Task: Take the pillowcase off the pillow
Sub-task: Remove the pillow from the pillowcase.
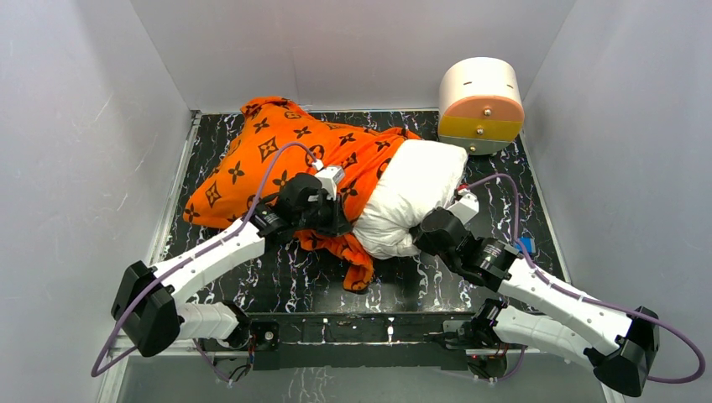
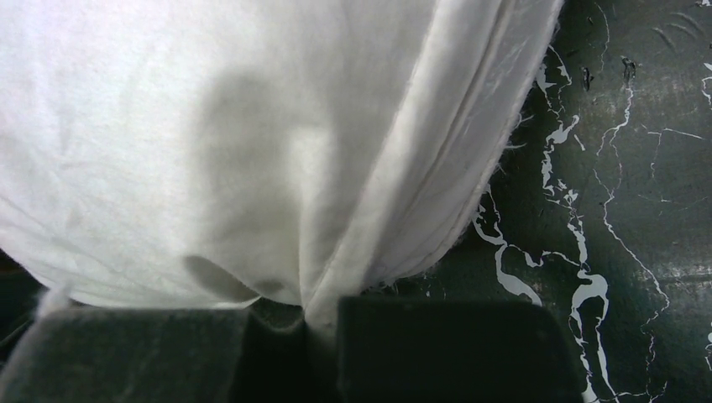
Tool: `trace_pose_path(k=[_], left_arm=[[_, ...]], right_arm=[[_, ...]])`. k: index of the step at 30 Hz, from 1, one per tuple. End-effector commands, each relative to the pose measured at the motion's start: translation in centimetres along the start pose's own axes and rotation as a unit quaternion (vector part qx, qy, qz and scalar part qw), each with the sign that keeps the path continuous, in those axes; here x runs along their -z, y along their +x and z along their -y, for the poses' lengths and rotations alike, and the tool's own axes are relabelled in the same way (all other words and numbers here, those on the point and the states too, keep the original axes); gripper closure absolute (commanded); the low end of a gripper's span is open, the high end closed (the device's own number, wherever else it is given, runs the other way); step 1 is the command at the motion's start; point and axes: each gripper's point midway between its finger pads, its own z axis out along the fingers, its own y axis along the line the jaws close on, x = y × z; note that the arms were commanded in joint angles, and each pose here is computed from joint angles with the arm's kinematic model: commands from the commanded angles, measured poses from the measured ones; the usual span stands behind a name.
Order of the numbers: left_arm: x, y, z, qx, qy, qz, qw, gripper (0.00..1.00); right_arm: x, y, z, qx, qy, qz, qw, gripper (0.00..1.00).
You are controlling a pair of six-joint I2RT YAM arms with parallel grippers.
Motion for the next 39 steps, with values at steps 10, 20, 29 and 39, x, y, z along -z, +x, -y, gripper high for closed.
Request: trace_pose_path(k=[10,20,29,39], left_arm=[[11.3,2.2,-17.6,0.063,-0.384,0.05,0.92,1.0],[5.3,2.3,-8.8,0.053,-0.074,0.016,0.996,1.0],[3.0,6.1,-9.0,0.099,-0.049,-0.05,0.993,1.0],[3.9,5.3,-8.7,0.09,-0.059,-0.013,0.994,0.86]], right_arm=[[0.9,-5.2,3.2,-0.012,0.082,0.1,0.991,1.0],[2.3,-6.5,-0.5,0.018,-0.024,0.099,0.995,0.81],[8.6,-12.7,-4.1,0.07,-0.103,0.172,0.977,0.5],[3.9,-11.0,-16.5,0.2,-0.189,0.074,0.958,0.35]])
